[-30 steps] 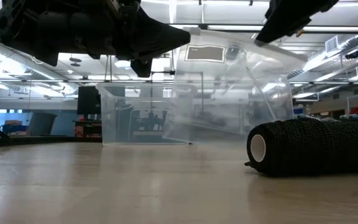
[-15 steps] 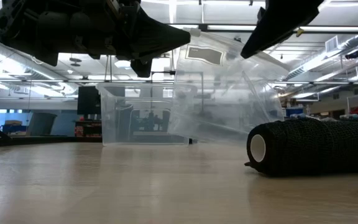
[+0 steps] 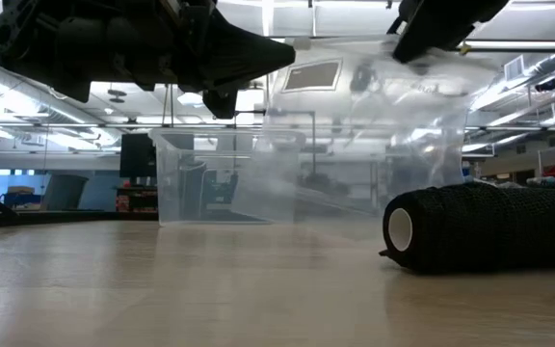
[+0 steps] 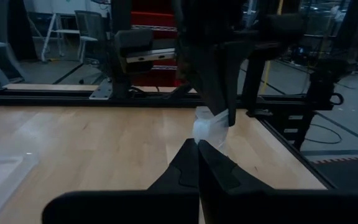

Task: Roll bandage
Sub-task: Open the transparent zip bag

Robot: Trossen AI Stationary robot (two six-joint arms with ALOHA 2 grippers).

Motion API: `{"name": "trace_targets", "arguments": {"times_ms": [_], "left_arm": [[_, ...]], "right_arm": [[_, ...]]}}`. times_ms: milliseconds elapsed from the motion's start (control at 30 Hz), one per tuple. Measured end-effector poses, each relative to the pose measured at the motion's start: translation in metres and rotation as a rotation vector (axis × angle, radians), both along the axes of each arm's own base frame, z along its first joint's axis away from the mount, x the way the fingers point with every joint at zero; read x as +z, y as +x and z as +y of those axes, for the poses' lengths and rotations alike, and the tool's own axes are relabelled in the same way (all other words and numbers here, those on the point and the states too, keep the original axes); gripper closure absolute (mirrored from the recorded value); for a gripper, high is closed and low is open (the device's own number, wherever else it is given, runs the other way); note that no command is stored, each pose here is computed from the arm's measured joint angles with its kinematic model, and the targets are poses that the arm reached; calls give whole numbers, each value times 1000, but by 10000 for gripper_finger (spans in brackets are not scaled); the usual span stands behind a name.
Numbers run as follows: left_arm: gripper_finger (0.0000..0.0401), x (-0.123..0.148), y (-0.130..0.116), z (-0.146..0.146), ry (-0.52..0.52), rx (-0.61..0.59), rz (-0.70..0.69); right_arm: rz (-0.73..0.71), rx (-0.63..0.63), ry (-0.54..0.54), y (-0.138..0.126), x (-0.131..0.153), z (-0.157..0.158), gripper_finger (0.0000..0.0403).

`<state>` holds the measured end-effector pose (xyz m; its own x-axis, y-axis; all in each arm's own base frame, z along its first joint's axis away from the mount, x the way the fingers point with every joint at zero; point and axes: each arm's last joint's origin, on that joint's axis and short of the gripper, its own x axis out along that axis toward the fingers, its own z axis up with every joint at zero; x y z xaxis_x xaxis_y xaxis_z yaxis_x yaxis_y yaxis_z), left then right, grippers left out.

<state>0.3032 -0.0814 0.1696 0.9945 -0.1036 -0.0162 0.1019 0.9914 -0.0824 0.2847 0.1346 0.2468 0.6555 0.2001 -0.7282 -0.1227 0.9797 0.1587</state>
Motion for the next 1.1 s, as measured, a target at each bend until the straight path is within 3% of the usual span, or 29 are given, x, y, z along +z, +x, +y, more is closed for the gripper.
{"name": "trace_targets", "arguments": {"times_ms": [133,300,600,767,967,1100], "left_arm": [[401,0,0,0,-1,-5,-3],[401,3,4,-1,3,0,3],[401,6,11,-3,41,-14,42],[401,6,11,-3,42,-19,43],[401,5,11,-4,43,-25,46],[401,5,11,-4,43,-31,46]], "right_arm": [[-7,46,77,4,3,-2,395],[-6,14,89,6,3,-8,389],[-31,23,107,4,10,-8,301],[-77,22,127,-5,25,-12,276],[-128,-34,62,-19,42,-18,292],[-114,-81,-19,-19,36,-20,359]]}}
